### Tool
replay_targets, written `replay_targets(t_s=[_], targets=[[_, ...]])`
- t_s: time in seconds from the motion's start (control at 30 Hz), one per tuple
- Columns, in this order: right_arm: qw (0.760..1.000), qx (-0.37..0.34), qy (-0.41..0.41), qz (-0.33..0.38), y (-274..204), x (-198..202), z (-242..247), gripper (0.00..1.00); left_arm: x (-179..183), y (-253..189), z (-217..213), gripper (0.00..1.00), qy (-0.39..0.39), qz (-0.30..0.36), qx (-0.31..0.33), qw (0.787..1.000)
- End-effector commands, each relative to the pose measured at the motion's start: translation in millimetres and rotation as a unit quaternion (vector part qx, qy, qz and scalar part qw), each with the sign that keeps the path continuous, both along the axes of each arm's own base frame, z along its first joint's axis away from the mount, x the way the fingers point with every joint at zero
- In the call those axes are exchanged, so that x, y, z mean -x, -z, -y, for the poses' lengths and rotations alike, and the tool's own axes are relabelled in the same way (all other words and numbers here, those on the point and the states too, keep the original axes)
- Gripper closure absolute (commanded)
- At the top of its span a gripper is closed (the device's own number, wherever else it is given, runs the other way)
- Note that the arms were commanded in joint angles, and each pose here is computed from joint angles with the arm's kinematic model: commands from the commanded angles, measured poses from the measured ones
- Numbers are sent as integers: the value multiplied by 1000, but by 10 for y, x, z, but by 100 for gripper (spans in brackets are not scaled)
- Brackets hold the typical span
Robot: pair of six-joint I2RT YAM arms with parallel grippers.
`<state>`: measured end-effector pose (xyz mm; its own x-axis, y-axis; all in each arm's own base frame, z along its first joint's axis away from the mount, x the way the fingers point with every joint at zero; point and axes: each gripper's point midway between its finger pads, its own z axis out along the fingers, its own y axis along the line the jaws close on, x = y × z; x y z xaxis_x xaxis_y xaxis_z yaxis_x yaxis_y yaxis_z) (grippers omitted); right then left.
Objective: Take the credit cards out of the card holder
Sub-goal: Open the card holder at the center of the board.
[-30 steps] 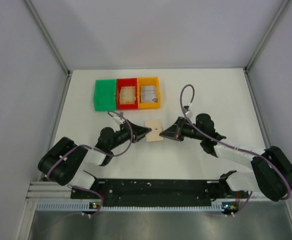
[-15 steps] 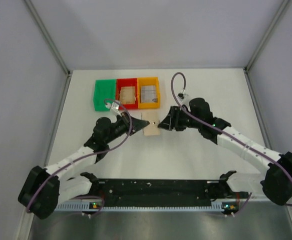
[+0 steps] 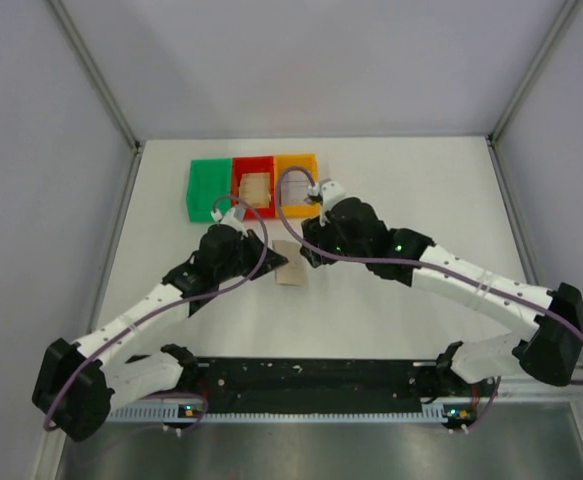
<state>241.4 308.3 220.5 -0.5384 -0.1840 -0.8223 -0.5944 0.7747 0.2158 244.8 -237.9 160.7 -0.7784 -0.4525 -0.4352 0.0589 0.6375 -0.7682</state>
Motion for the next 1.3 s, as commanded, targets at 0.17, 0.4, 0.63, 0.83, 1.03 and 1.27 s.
replay_targets(t_s=[0.17, 0.4, 0.63, 0.83, 1.03, 1.27], targets=[[997, 48, -43, 35, 54, 73, -404, 54, -19, -342, 65, 100, -6, 20, 23, 1000], [997, 60, -52, 26, 189, 94, -489, 61, 14, -414, 90, 100, -3, 26, 30, 999], [995, 73, -60, 12, 346, 142, -538, 64, 37, -451, 106, 100, -2, 29, 32, 999], [995, 100, -11, 23, 433, 31, -372, 74, 59, -499, 100, 100, -4, 35, 32, 999], [994, 111, 8, 12, 533, 24, -303, 80, 71, -554, 83, 100, -7, 45, 33, 998], [994, 112, 8, -13, 646, 119, -439, 77, 83, -628, 147, 100, -4, 59, 32, 998]])
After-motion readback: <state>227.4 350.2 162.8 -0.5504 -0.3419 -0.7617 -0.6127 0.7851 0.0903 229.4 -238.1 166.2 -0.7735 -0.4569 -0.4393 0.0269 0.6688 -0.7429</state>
